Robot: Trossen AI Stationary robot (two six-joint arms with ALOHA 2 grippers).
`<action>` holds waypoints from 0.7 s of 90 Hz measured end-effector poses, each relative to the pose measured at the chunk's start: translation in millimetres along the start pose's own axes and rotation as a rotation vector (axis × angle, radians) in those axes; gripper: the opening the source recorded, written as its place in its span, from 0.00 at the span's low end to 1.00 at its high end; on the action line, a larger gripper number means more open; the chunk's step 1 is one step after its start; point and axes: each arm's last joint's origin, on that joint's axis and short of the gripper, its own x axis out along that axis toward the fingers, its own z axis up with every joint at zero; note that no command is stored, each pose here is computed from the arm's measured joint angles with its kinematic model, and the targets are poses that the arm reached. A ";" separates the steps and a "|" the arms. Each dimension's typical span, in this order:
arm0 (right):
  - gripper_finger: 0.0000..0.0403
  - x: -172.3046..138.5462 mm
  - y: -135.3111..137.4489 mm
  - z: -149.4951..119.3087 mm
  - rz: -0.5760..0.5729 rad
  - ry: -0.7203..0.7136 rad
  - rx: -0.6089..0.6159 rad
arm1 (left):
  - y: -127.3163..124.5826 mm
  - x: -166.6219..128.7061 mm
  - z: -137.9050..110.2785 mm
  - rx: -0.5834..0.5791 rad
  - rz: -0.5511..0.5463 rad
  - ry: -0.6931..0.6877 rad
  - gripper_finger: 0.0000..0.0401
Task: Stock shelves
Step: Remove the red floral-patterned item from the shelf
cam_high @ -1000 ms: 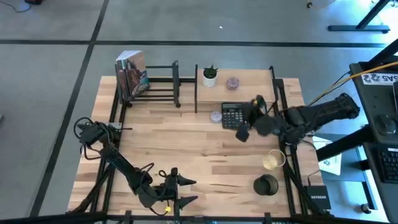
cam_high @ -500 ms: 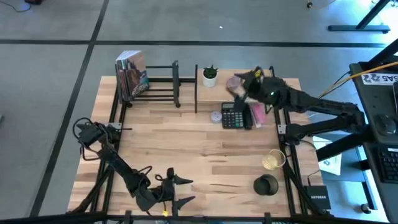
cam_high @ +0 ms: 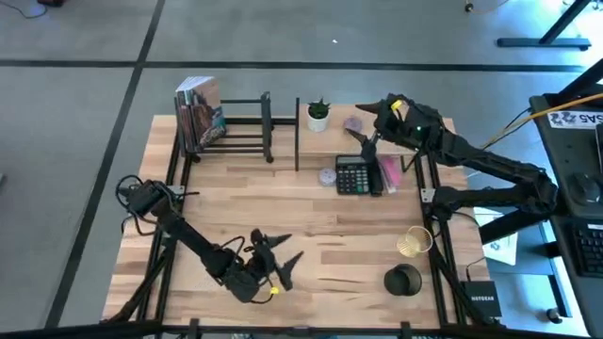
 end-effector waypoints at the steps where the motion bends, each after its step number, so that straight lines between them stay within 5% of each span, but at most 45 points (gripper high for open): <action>1: 0.80 0.2 -0.9 -0.9 -0.002 0.000 0.001 | 0.3 0.7 0.1 0.004 0.004 -0.001 0.69; 33: 0.76 9.4 -30.0 -51.5 0.139 0.080 0.193 | 5.0 14.1 11.5 0.196 0.166 -0.064 0.69; 63: 0.73 31.3 -38.3 -94.4 0.324 0.227 0.291 | 0.8 15.3 25.7 0.117 0.114 -0.090 0.69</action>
